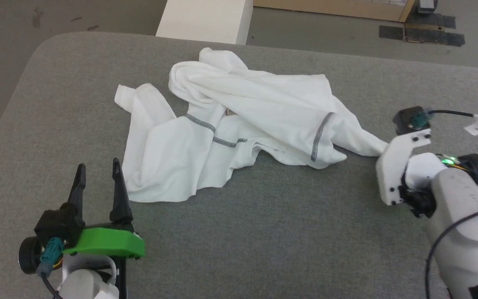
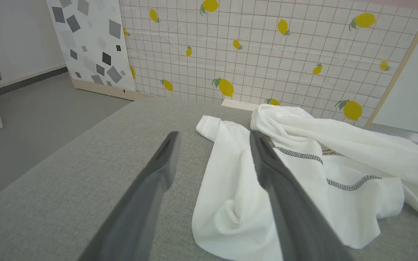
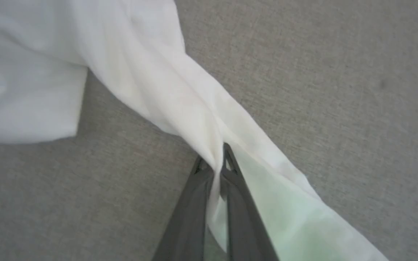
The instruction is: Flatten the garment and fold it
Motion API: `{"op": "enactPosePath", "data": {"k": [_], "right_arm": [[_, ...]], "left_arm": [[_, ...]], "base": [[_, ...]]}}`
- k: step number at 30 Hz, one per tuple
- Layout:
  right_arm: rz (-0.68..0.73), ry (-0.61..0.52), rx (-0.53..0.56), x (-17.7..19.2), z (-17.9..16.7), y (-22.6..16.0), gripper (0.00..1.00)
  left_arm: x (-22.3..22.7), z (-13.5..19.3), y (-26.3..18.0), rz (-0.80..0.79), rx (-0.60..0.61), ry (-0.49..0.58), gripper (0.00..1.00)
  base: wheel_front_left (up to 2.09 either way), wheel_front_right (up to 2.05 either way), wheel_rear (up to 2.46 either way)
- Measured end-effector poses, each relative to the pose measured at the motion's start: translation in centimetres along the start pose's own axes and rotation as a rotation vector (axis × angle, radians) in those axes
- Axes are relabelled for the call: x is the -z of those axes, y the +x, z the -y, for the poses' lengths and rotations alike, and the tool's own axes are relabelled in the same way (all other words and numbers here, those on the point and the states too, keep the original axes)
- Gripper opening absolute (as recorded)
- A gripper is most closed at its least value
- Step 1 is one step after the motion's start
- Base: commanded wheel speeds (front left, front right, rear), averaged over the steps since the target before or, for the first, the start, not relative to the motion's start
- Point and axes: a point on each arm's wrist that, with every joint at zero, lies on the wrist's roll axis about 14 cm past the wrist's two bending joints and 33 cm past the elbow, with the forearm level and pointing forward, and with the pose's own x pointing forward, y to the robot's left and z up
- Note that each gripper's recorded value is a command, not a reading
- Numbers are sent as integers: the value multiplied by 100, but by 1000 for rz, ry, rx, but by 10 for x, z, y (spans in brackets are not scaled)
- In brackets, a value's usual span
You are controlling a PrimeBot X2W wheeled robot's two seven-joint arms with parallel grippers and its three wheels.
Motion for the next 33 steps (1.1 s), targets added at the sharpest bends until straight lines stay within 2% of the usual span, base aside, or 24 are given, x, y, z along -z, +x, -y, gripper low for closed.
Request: {"op": "enactPosePath", "data": {"k": [2,7,9,11,13,17,22,24,28,30,33], "right_arm": [[6,61,48,7,31,-10,0],[-26,100,305,30,143,-58,0],[20,109,399,25,176,-80,0],[107,111,463,12,194,-96,0],[147,145,478,10,196,-100,100],[217,204,422,8,170,-94,100],[529,294,393,-32,155,-123,100],[617,329,369,-36,142,-132,100],[614,400,326,4,114,-133,100],[572,418,323,31,108,-133,100],[545,443,311,52,102,-134,100]], "left_arm": [[-2,-1,-3,5,-4,-7,100],[-4,2,-5,10,5,-17,100],[-4,5,-4,12,14,-22,100],[-2,7,-3,7,21,-25,100],[1,9,-3,-1,25,-27,100],[1,11,-4,-3,29,-30,100],[10,10,-10,-33,27,-49,100],[14,9,-13,-52,22,-68,100],[33,19,-20,-165,41,-133,100],[46,29,-25,-246,63,-165,100],[70,43,-33,-389,80,-218,100]], "base": [[0,0,0],[0,0,0],[0,0,0],[0,0,0],[0,0,0],[0,0,0],[0,0,0],[0,0,0],[0,0,0],[0,0,0],[0,0,0]]}}
